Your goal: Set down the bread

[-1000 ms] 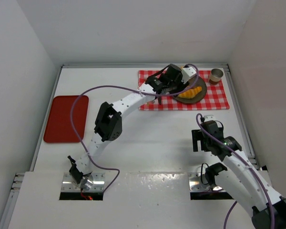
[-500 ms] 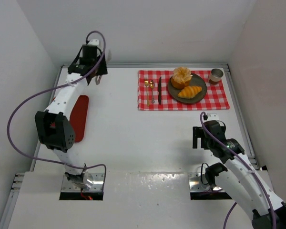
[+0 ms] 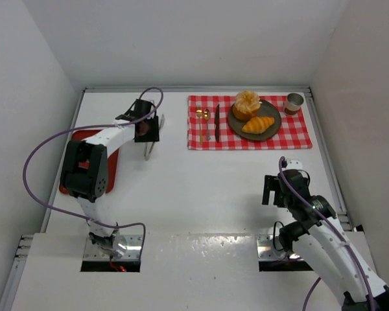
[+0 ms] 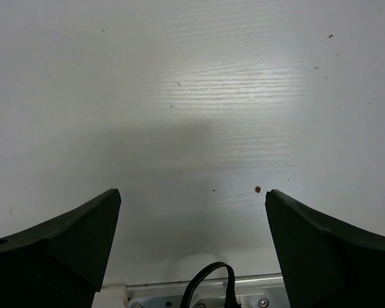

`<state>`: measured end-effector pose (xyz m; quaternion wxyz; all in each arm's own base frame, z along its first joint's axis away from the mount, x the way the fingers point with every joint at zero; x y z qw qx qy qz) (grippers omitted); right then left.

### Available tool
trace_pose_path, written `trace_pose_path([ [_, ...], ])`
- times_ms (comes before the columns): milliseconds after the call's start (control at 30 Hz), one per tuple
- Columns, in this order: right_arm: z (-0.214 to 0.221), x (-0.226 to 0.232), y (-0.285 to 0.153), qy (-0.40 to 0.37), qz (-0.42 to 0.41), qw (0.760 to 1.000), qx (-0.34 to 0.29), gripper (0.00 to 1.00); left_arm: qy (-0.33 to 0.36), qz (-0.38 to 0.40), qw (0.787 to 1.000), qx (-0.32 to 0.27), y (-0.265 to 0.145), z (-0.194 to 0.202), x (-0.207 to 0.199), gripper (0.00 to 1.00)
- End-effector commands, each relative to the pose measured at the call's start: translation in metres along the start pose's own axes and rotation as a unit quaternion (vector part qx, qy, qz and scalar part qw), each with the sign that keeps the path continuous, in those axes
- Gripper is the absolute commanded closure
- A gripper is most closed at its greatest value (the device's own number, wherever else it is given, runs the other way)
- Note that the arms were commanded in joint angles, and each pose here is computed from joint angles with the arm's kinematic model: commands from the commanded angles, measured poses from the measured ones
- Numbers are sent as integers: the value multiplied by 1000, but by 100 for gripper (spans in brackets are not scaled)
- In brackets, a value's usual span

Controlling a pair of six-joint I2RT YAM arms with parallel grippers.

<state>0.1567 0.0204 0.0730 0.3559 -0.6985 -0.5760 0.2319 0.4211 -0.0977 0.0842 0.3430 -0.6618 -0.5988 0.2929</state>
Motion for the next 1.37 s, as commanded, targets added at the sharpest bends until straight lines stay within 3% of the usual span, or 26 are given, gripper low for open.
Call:
trace_pose_path([
  [0,0,-2,0,21,5,1000,-9,6,-25,-3,1000,16,20,18,2,45],
  [133,4,-3,1,27,7,1000,-3,6,-25,-1,996,82,41,59,0,39],
  [300,7,-3,1,29,4,1000,1,6,-23,-3,995,102,51,60,-1,35],
  [467,6,-2,-1,25,2,1000,2,5,33,34,997,63,26,22,-18,26],
  [633,2,0,-3,19,-4,1000,0,3,106,37,993,35,-14,-10,-15,26],
  [800,0,0,-4,18,-5,1000,-7,1,175,43,983,-19,-79,-36,-7,23],
  [900,-1,0,-3,20,-8,1000,-11,1,224,55,973,-11,-104,-18,-2,10],
  [1033,-2,3,-4,20,-15,1000,-14,1,267,44,962,21,-116,22,20,9],
  [1067,-2,4,-4,20,-20,999,-16,1,261,44,963,47,-111,46,32,9],
  [1167,0,6,-3,20,-27,999,-14,1,243,27,968,59,-117,68,56,9],
  [1333,4,11,-2,22,-43,999,-8,1,206,62,976,30,-131,70,66,8],
])
Point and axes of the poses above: each gripper's point midway between its finger pads, its own y axis out along the fingers, its own x axis along the line the jaws close on, z = x × y, the point moved 1 cm from there along -y, back along the fingers, and after that the axes turned 10 degrees about y, right-handed, at the moved point
